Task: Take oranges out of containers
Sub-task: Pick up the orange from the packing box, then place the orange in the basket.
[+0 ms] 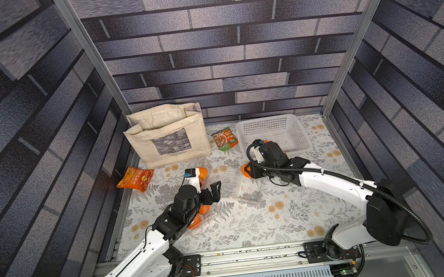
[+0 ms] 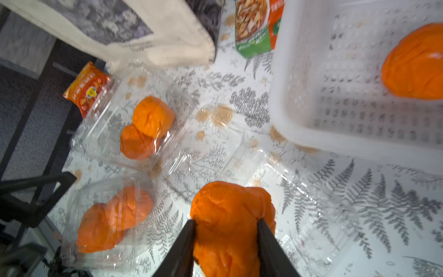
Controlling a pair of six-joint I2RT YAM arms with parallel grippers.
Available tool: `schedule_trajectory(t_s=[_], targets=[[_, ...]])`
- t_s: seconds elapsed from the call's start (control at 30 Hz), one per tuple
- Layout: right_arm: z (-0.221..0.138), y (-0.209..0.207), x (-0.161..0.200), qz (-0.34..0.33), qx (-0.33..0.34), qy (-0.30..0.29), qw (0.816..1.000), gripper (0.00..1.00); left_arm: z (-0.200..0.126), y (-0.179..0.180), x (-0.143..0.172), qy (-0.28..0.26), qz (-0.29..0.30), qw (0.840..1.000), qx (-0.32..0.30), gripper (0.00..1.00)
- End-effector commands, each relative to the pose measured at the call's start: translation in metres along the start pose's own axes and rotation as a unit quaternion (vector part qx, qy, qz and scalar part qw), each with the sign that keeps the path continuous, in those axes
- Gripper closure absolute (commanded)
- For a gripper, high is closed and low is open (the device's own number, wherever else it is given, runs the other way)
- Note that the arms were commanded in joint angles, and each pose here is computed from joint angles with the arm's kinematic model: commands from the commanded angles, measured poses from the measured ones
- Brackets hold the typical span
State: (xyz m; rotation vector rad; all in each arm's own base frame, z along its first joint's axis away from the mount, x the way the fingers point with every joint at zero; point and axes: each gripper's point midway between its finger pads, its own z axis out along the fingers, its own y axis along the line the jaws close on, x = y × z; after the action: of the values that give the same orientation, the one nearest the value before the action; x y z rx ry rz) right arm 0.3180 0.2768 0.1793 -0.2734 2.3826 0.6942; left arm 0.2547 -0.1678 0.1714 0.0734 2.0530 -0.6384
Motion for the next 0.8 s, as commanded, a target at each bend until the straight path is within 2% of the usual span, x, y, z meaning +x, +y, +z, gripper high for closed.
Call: schedule_trajectory(t_s=[0.0, 0.13, 0.23, 0.47, 0.5, 0.57, 0.6, 0.67, 0.77], targets=[[-0.015, 0.002, -0.050, 0.010, -0.020, -0.036, 0.999, 0.60, 0.003, -0.005, -0.002, 0.001, 0.000, 1.000, 0.006, 0.00], [-0.015, -0.019, -0.101, 0.029, -0.006, -0.063, 0.998, 0.60, 0.009, -0.005, -0.002, 0.008, 0.010, 1.000, 0.000, 0.00], [-0.006, -0.048, -0.130, 0.043, 0.032, -0.081, 0.995, 0.60, 0.013, -0.007, -0.002, 0.010, 0.010, 1.000, 0.004, 0.00], [0.026, -0.105, -0.160, 0.070, 0.082, -0.086, 0.991, 0.60, 0.018, -0.010, -0.001, 0.021, 0.021, 1.000, 0.005, 0.00], [0.029, -0.112, -0.162, 0.071, 0.089, -0.086, 0.990, 0.55, 0.018, -0.010, -0.001, 0.024, 0.022, 0.999, 0.005, 0.00], [0.034, -0.118, -0.166, 0.067, 0.087, -0.086, 0.990, 0.34, 0.019, -0.012, -0.002, 0.026, 0.026, 0.999, 0.008, 0.00], [0.034, -0.117, -0.168, 0.057, 0.082, -0.089, 0.991, 0.29, 0.019, -0.013, -0.001, 0.028, 0.027, 0.999, 0.008, 0.00], [0.029, -0.114, -0.171, 0.043, 0.081, -0.096, 0.991, 0.22, 0.019, -0.013, -0.001, 0.030, 0.029, 0.999, 0.008, 0.00], [0.015, -0.110, -0.171, 0.024, 0.084, -0.100, 0.991, 0.19, 0.019, -0.013, -0.001, 0.030, 0.030, 0.999, 0.007, 0.00]])
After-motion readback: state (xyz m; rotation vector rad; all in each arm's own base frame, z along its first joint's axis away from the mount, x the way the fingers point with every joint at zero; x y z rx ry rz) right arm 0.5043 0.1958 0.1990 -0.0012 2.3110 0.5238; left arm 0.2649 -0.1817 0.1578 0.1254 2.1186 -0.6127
